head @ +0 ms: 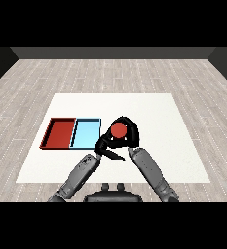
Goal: Pick the red can and put it in the red box
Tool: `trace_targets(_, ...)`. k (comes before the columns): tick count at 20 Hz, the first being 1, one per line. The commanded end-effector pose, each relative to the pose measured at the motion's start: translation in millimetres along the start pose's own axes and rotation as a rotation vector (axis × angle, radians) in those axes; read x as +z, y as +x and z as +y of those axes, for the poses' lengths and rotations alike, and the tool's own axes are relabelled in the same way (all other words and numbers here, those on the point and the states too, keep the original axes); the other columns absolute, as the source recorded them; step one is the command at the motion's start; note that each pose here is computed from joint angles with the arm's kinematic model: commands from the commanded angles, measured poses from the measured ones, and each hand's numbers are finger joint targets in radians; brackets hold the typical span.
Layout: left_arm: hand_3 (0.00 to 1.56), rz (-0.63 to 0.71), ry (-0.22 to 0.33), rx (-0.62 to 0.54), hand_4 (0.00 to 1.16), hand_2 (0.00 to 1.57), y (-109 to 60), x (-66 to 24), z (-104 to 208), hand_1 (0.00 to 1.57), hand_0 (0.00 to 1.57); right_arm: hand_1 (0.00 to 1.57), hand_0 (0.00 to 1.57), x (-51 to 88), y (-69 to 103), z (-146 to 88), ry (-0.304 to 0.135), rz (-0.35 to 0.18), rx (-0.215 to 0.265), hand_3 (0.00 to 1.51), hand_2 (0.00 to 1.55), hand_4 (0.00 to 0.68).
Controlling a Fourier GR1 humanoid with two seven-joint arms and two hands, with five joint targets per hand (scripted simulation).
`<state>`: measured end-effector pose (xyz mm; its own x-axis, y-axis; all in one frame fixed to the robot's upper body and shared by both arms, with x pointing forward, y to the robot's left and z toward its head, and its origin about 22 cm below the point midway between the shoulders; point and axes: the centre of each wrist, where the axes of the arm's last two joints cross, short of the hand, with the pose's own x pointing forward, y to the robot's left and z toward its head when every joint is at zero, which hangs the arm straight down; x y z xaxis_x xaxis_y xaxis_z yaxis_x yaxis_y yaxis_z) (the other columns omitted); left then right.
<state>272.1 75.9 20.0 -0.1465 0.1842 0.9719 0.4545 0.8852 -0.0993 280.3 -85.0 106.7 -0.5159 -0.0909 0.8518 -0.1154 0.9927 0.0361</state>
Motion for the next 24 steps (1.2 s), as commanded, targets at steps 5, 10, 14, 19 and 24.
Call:
trace_targets(5,0.0,-0.017,-0.031,0.003,0.0,0.0,9.0,-13.0,-3.7,0.0,0.0,1.57,1.57,24.5,13.7,44.0,0.019,-0.01,-0.034,1.41,1.48,0.65)
trace_targets(10,0.0,-0.067,-0.005,0.002,0.0,0.0,2.8,-9.0,-18.0,0.0,0.0,1.57,1.57,17.5,12.9,26.3,0.041,0.014,-0.057,1.4,1.48,0.658)
trace_targets(14,1.5,-0.041,0.257,0.021,1.14,1.57,13.6,-1.7,-8.2,1.57,1.57,1.57,1.57,9.8,9.4,23.4,0.051,0.007,-0.066,1.4,1.47,0.63)
trace_targets(19,1.51,-0.011,0.278,-0.025,1.12,1.57,5.4,-4.9,-20.8,1.57,1.57,1.57,1.57,-1.2,-7.4,21.9,0.017,-0.009,-0.072,1.4,1.47,0.622)
trace_targets(24,1.5,0.009,0.269,-0.033,1.12,1.57,11.6,-14.2,-10.2,1.57,1.57,1.57,1.57,9.3,-4.2,43.1,0.041,0.001,-0.058,1.4,1.47,0.635)
